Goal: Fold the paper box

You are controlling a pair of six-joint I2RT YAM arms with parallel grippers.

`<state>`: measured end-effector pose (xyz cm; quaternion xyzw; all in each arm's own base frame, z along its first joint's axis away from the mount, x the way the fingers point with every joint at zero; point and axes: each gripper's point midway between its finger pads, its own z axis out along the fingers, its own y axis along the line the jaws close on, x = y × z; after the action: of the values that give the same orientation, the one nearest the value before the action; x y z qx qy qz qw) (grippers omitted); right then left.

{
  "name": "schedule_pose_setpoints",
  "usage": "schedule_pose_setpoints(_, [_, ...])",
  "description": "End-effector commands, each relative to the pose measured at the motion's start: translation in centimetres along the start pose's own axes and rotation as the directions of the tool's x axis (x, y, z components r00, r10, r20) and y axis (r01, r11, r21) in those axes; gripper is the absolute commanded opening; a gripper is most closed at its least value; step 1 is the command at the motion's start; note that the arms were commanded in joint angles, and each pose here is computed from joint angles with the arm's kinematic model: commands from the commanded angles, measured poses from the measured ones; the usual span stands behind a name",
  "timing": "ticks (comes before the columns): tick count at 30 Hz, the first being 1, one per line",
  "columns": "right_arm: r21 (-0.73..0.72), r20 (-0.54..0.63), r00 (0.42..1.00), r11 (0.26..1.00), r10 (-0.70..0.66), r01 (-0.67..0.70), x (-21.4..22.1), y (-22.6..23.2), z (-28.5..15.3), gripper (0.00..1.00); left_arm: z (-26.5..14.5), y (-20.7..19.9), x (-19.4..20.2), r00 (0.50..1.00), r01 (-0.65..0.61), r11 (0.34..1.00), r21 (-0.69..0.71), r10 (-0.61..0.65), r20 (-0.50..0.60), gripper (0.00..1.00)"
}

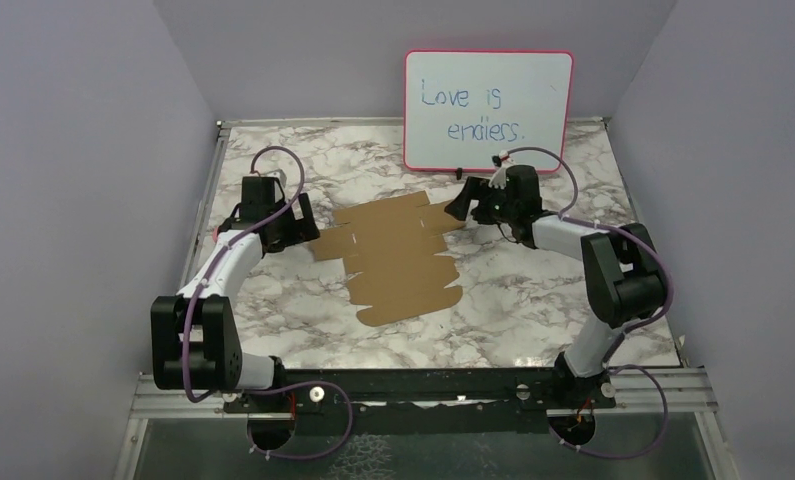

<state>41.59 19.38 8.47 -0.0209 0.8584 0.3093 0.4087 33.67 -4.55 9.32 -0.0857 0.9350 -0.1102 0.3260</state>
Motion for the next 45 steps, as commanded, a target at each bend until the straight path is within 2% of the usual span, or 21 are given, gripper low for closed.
schedule_pose_setpoints(1, [-0.034, 0.01, 1.0, 0.999, 0.017, -0.016, -0.9, -0.5, 1.2, 0.87, -0.1, -1.1, -1.2, 0.999, 0.03, 0.996, 0.088, -0.032, 0.024, 0.99])
schedule_pose_setpoints(6, [-0.06, -0.042, 0.997, 0.995, 0.071, -0.074, 0.1, -2.4, 2.0, 0.75, 0.2, -1.2, -0.9, 0.999, 0.038, 0.993, 0.114, -0.04, 0.009, 0.99])
schedule_pose_setpoints(13, [-0.131, -0.101, 0.987, 0.982, 0.124, -0.137, 2.2, -2.5, 3.3, 0.62, -0.1, -1.2, -1.1, 0.999, 0.033, 0.99, 0.135, -0.035, 0.013, 0.99])
schedule_pose_setpoints(21, [-0.154, -0.148, 0.975, 0.97, 0.164, -0.186, 4.2, -3.1, 4.1, 0.53, -0.2, -2.0, -0.9, 1.0, 0.024, 0.983, 0.181, -0.025, 0.005, 0.99])
schedule_pose_setpoints(32, [-0.189, -0.162, 0.97, 0.959, 0.182, -0.211, 5.0, -2.9, 2.0, 0.14, -0.2, -2.6, -0.6, 1.0, 0.016, 0.976, 0.219, -0.015, -0.009, 0.99])
schedule_pose_setpoints(41, [-0.168, -0.172, 0.96, 0.954, 0.219, -0.248, 7.6, -3.2, -2.6, 0.11, 0.1, -2.7, -0.3, 1.0, 0.021, 0.973, 0.23, -0.016, -0.024, 0.99])
schedule_pose_setpoints(45, [-0.106, -0.131, 0.963, 0.963, 0.235, -0.249, 8.0, -4.2, -4.5, 0.11, 0.2, -3.2, -0.3, 0.999, 0.031, 0.966, 0.255, -0.023, -0.032, 0.99])
